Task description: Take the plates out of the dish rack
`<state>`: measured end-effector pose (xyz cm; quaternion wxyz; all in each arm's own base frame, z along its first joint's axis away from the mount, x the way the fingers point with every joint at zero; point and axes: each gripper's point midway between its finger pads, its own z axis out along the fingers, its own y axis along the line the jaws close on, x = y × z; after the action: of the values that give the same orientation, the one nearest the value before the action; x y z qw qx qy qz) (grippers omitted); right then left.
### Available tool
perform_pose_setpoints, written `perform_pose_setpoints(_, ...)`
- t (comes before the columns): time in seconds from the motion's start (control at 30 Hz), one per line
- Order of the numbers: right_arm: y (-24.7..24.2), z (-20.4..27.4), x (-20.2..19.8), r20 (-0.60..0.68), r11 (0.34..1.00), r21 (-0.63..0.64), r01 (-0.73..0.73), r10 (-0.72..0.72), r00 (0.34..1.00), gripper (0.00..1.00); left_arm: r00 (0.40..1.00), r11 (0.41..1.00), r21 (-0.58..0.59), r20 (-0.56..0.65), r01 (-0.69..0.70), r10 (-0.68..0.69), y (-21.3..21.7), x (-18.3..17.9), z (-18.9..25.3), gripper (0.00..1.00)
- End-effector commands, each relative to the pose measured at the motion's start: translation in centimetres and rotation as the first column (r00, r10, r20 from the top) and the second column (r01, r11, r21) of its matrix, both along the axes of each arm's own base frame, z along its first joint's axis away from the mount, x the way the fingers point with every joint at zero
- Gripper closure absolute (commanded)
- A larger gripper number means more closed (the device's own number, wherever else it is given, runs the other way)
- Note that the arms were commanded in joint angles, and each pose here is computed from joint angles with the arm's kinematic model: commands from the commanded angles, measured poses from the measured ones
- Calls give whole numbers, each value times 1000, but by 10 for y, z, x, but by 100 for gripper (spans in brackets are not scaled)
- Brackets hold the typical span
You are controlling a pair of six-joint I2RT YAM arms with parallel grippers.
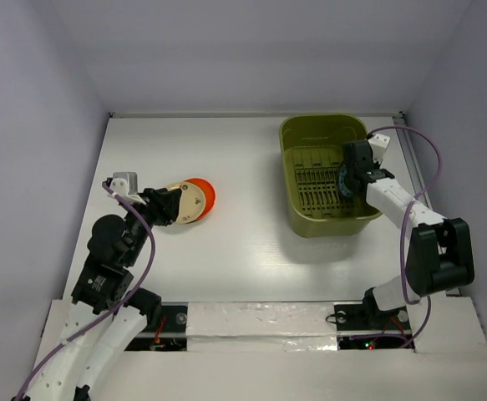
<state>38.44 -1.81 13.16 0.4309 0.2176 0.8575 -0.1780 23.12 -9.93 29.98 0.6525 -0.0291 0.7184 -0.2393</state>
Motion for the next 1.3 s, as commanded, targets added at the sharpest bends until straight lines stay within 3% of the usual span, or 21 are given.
perform_pose_setpoints(0.0, -5, 24, 18, 112, 999, -7, 41, -40, 993, 69, 999, 1000, -14, 42, 13, -12, -4, 2, 10, 61)
perform_pose_setpoints(0.13, -12, 26, 22, 105, 996, -51, 71, -66, 992, 94, 999, 1000, -15, 43, 13, -12, -3, 1, 10, 61)
perform_pose_setpoints(0.23, -12, 31, 21, 122, 997, -48, 62, -56, 991, 100, 999, 1000, -13, 43, 11, -11, -3, 1, 11, 61)
perform_pose_setpoints(0.4, -1, 65, 13, 222, 1000, 13, -14, 11, 975, 100, 999, 1000, -13, 42, 14, -14, -4, 2, 10, 61)
perform_pose_setpoints(0.43, 6, 99, 7, 294, 997, 54, -60, 41, 955, 100, 999, 1000, -13, 42, 14, -14, -4, 2, 10, 61)
perform_pose_setpoints(0.63, 19, 147, -4, 400, 981, 108, -158, 102, 911, 100, 999, 1000, -13, 43, 13, -12, -4, 2, 11, 61)
perform_pose_setpoints(0.87, 50, 200, -20, 516, 931, 170, -324, 196, 834, 100, 999, 1000, -13, 43, 10, -9, -3, 3, 10, 61)
perform_pose_setpoints(1.0, 106, 225, -24, 593, 818, 244, -521, 299, 747, 100, 999, 1000, -15, 43, 11, -11, -3, 4, 10, 61)
perform_pose_setpoints(1.13, 194, 234, -21, 617, 677, 279, -681, 417, 668, 100, 999, 1000, -12, 44, 1, 0, -1, 5, 10, 61)
perform_pose_setpoints(1.27, 307, 211, -26, 613, 448, 366, -815, 543, 574, 100, 999, 1000, -8, 43, -21, 21, 4, 6, 11, 61)
